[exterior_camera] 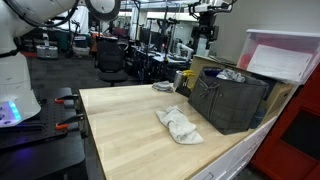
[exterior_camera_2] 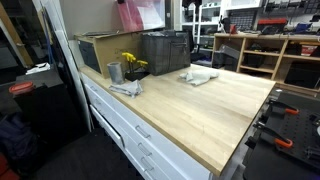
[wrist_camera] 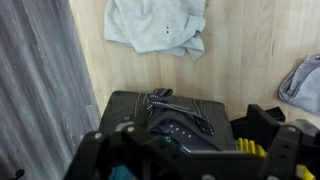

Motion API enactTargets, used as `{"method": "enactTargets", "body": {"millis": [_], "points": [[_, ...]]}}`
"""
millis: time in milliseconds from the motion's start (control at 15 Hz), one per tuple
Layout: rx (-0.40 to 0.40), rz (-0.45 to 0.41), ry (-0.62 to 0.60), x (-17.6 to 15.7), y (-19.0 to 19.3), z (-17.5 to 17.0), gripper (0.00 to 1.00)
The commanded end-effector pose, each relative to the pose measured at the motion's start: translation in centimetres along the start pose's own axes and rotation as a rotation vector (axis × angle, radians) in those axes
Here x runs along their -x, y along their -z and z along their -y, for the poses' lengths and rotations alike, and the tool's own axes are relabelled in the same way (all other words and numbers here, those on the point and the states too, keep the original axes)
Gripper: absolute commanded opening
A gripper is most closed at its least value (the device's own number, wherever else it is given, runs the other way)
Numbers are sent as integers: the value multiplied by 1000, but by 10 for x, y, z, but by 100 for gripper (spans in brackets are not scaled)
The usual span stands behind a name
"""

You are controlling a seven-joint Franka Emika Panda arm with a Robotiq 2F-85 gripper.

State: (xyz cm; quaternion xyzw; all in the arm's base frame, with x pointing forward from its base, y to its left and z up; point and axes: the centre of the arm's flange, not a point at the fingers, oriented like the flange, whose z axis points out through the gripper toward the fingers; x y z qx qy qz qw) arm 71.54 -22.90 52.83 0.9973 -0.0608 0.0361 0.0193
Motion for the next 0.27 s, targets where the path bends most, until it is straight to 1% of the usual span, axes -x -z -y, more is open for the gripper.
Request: {"method": "enactTargets", "body": {"millis": [0, 200], "points": [[0, -1, 1, 0, 1, 1, 100], [-1, 6, 1, -1, -4, 1, 100]]}}
